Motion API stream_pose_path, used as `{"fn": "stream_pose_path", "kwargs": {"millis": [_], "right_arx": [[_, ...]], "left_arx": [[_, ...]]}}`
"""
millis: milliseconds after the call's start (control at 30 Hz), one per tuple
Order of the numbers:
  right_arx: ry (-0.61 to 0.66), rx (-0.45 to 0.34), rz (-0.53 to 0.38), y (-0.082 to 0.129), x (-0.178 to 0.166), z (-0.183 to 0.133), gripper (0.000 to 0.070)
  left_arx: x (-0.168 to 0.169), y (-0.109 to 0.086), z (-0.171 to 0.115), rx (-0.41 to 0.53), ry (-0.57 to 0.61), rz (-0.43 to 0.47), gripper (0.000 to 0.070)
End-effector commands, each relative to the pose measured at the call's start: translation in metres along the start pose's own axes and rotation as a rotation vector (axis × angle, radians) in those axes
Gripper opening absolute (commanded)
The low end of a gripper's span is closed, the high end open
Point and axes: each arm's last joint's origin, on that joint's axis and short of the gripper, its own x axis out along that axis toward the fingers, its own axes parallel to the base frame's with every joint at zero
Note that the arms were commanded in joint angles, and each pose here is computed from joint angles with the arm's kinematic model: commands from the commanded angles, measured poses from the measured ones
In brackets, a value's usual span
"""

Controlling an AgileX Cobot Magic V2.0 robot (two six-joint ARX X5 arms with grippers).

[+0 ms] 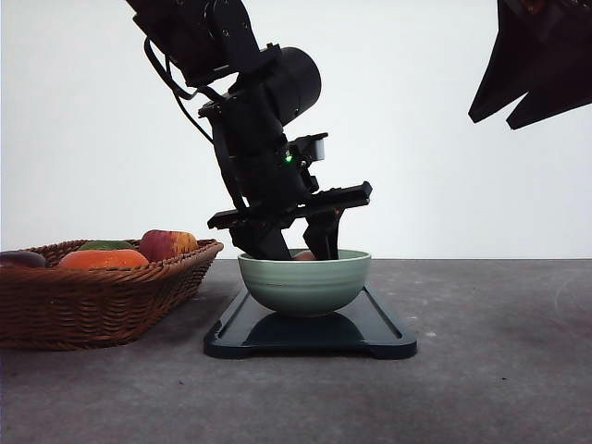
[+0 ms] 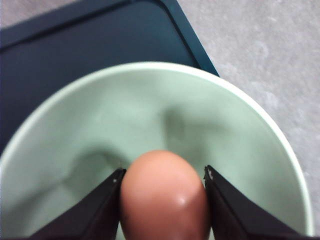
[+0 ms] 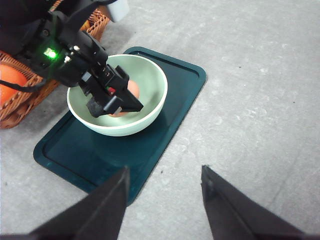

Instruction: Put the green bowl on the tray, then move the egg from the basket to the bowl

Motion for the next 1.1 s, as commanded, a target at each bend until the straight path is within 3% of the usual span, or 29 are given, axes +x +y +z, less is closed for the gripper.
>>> {"fn": "stream_pose_path", "kwargs": {"millis": [0, 767, 833, 933, 1067], "right_arx": [[-0.007, -0.009, 0.007, 0.0014, 0.0009, 0.0012, 0.0284], [-0.007, -0.009, 0.007, 0.0014, 0.0009, 0.0012, 0.0284], [-0.007, -0.009, 0.007, 0.0014, 0.0009, 0.0012, 0.0284], [-0.007, -0.009, 0.007, 0.0014, 0.0009, 0.0012, 0.0284], [-0.007, -0.009, 0.007, 0.0014, 0.0009, 0.0012, 0.0284]], "left_arx": [[0.0038, -0.0059, 0.0035, 0.020, -0.016, 0.005, 0.0157], [0.0095, -0.0060, -0.0009, 0.022, 0.011, 0.019, 0.0160], [0.0096, -0.0059, -0.0010, 0.022, 0.012, 0.019, 0.0182], [0.0096, -0.0059, -0.0011, 0.019, 0.013, 0.019, 0.0296], [0.0095, -0.0059, -0.0017, 0.019, 0.019, 0.020, 0.0316]]}}
